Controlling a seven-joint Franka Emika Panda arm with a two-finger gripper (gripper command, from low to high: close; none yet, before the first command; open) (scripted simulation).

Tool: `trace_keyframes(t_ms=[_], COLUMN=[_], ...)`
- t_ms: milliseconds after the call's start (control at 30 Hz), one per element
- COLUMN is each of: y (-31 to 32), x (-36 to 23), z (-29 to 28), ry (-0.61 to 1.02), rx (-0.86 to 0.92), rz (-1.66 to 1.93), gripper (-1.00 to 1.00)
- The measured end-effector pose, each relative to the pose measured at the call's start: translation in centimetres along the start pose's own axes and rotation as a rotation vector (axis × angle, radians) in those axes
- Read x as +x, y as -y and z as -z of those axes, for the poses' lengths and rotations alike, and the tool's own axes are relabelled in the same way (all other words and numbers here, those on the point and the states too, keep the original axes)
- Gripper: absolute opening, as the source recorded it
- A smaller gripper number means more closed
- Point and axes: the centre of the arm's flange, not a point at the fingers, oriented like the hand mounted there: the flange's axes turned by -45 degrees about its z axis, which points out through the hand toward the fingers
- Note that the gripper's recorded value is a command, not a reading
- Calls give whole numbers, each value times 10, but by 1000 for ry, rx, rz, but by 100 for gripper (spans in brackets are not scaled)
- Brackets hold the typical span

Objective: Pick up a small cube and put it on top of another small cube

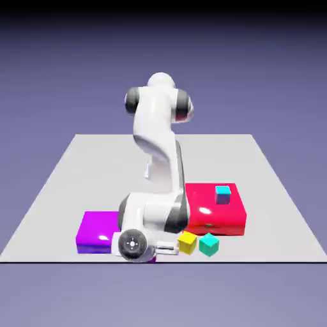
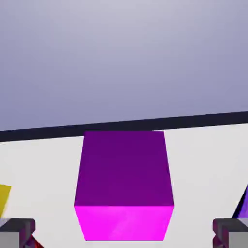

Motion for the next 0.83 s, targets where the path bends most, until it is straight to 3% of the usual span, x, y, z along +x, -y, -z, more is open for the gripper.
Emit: trace_keyframes(t_ms=[33, 300, 600, 733, 767, 833], y=[0, 10, 107, 112, 112, 112], x=[2, -19, -89, -75, -74, -74], z=[-10, 53, 47, -11, -16, -16], ry=[0, -1, 0, 0, 0, 0], rx=[0, 17, 106, 106, 106, 104], rz=[0, -9, -98, -98, -98, -98], gripper=[-100, -100, -100, -100, 100, 100])
